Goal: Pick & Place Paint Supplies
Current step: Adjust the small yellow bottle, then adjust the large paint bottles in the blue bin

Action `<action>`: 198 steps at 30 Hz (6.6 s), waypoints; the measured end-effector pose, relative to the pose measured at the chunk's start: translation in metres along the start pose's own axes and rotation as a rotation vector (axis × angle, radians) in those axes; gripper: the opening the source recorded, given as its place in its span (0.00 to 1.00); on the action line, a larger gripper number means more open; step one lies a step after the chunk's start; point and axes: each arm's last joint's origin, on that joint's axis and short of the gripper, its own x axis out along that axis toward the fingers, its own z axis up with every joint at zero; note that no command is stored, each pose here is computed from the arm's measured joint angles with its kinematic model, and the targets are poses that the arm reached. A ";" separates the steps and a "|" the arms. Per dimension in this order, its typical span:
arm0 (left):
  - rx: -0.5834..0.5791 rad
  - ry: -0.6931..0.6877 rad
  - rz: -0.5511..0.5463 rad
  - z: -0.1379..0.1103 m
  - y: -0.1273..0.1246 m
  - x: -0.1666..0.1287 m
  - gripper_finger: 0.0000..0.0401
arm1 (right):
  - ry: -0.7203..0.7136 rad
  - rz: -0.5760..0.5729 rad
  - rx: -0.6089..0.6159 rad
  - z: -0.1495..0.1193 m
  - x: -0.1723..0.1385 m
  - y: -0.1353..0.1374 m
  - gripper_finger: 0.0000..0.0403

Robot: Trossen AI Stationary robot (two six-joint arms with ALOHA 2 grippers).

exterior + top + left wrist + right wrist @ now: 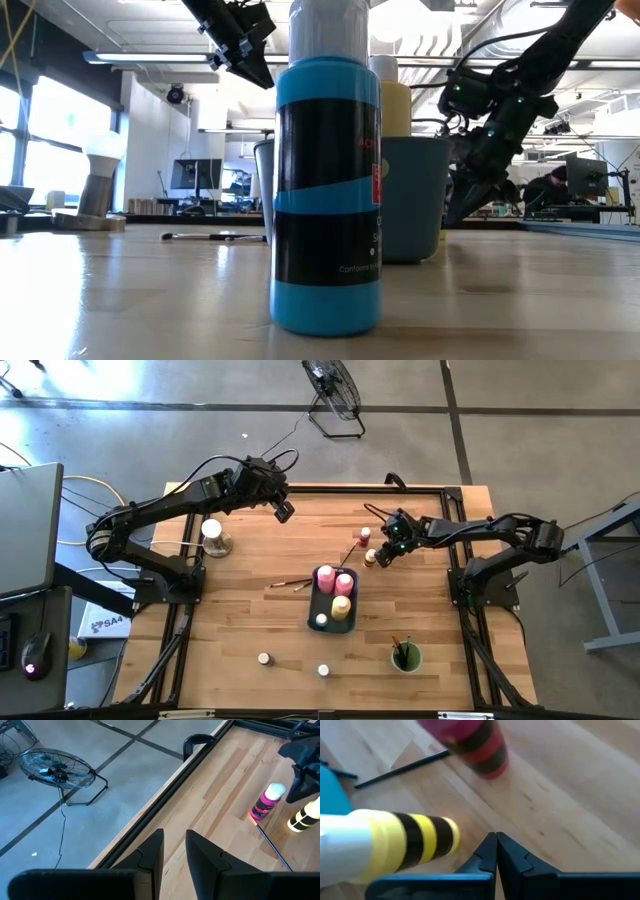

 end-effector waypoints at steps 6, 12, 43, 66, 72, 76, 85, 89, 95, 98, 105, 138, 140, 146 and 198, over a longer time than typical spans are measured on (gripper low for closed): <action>0.000 0.000 0.000 0.000 0.000 0.000 0.19 | -0.030 -0.016 -0.009 0.004 -0.001 -0.004 0.00; 0.000 0.000 0.000 0.000 0.000 0.000 0.19 | -0.067 0.001 -0.001 0.008 -0.001 -0.005 0.00; 0.000 0.000 0.000 0.000 0.000 0.000 0.19 | -0.038 0.100 -0.031 0.006 -0.001 0.004 0.00; 0.000 0.000 0.000 0.000 0.000 0.000 0.19 | -0.003 0.202 -0.109 -0.006 0.002 0.033 0.00; 0.000 0.000 0.000 0.000 0.000 0.000 0.19 | 0.012 0.208 -0.123 -0.009 0.002 0.037 0.00; 0.000 0.001 0.000 0.000 0.000 0.000 0.19 | -0.029 0.130 -0.090 -0.007 0.002 0.032 0.00; 0.000 0.000 0.000 0.000 0.000 0.000 0.19 | -0.075 0.170 -0.092 0.000 0.001 0.032 0.00; 0.000 0.000 0.000 0.000 0.000 0.000 0.19 | -0.075 0.161 -0.104 -0.001 0.002 0.032 0.00; 0.001 0.002 0.000 0.000 0.000 0.000 0.19 | -0.016 0.115 -0.062 -0.006 0.002 0.027 0.00; 0.001 0.005 0.000 0.000 0.000 0.000 0.19 | 0.038 0.116 -0.056 -0.010 0.002 0.025 0.00; 0.001 0.005 0.000 0.000 0.000 0.000 0.19 | 0.099 0.097 -0.046 -0.015 0.002 0.022 0.00; -0.001 0.004 0.000 0.000 0.000 0.000 0.19 | -0.135 0.421 -0.005 -0.006 -0.088 0.053 0.00; -0.003 0.003 0.000 0.000 0.000 0.000 0.19 | -0.172 0.425 -0.045 -0.003 -0.095 0.061 0.00; -0.053 0.003 0.000 0.000 0.000 0.000 0.19 | -0.232 0.436 -0.148 0.002 -0.108 0.079 0.00; -0.133 0.082 -0.274 -0.007 -0.035 -0.011 0.19 | -0.577 0.423 -0.396 0.005 -0.168 0.147 0.00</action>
